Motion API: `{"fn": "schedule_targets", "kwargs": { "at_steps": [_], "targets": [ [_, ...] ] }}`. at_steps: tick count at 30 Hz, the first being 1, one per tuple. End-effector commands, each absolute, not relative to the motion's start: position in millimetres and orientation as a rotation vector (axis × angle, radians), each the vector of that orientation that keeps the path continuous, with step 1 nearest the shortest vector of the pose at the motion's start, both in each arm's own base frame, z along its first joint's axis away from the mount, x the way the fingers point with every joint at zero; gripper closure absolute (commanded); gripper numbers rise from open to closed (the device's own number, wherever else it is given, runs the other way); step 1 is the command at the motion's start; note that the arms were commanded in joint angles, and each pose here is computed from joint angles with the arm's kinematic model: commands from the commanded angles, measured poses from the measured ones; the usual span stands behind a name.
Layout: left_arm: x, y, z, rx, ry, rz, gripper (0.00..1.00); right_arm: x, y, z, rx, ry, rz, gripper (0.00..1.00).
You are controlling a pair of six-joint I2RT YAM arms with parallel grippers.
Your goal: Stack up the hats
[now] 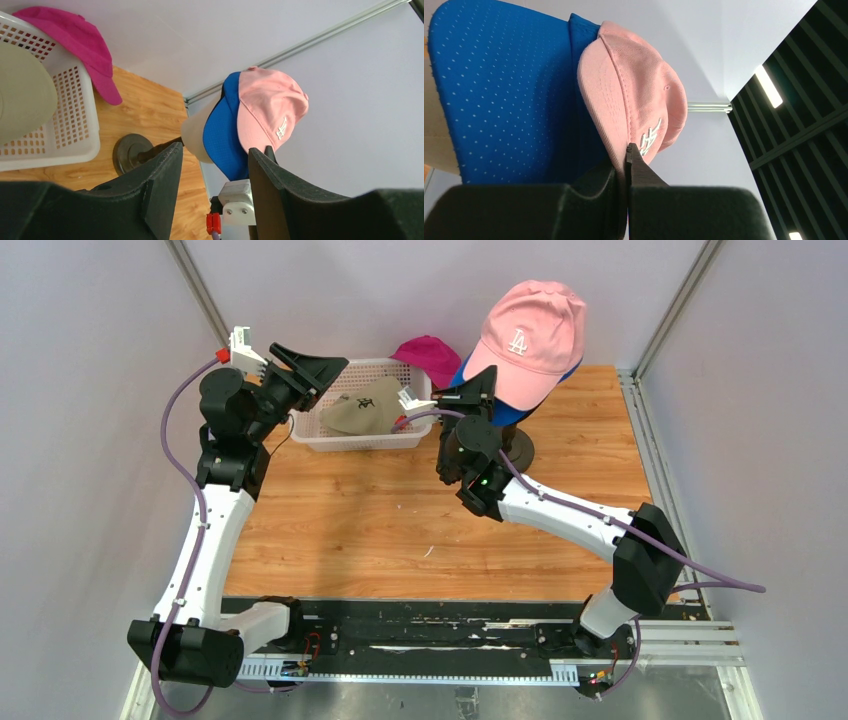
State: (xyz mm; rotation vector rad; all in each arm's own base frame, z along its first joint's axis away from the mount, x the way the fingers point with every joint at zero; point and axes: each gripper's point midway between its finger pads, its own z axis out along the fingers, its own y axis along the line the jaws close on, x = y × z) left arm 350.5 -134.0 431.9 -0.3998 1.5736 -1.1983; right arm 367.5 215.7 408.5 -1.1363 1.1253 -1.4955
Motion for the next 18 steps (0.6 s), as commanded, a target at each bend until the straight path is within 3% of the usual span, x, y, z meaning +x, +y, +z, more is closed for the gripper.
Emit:
{"fn": "schedule_targets", "kwargs": {
  "at_steps": [1, 18],
  "targets": [
    [348.1, -132.5, 431.4, -0.385, 1.568, -1.188, 0.45, 366.9, 217.7, 382.7, -1.143, 1.195, -1.47, 0.99],
    [349.6, -132.7, 428.7, -0.389, 1.569, -1.193, 0.45, 366.7, 230.8, 351.9, -1.162, 1.245, -1.427, 0.96]
  ]
}}
